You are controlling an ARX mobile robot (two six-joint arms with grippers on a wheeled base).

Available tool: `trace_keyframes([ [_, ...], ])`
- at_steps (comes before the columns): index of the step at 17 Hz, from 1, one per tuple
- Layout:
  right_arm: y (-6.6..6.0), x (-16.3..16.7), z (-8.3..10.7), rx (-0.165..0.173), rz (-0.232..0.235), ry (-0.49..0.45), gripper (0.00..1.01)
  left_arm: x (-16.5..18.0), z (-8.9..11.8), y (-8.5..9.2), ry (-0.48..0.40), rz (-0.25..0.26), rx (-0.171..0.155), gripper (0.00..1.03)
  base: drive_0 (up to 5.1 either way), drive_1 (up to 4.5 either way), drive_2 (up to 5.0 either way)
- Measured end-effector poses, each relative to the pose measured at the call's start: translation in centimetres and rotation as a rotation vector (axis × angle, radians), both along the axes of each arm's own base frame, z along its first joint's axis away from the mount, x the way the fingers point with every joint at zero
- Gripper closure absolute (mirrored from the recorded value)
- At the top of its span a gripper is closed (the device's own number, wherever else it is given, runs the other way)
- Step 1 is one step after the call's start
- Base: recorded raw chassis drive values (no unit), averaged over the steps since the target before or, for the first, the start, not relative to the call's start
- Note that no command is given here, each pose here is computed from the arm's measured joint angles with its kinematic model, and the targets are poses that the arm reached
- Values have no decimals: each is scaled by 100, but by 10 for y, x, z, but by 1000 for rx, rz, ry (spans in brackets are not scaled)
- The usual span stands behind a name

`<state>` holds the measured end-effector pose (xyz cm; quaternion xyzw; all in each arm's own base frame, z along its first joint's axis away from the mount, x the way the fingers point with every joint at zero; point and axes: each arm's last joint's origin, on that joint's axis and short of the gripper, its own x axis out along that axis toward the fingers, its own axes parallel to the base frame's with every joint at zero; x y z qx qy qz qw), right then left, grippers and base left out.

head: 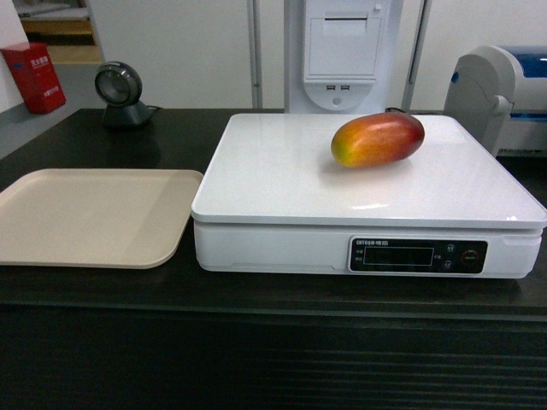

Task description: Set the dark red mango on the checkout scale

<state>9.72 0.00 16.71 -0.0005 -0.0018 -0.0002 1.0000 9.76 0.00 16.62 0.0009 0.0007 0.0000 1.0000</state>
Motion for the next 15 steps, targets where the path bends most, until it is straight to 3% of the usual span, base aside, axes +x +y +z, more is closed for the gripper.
trace_keyframes([
  [7, 0, 0, 0, 0, 0, 0, 3, 0, 0, 0, 0, 0, 1, 3, 0, 0, 0],
  [15, 0, 0, 0, 0, 0, 0, 3, 0, 0, 0, 0, 0, 0, 5, 0, 0, 0],
])
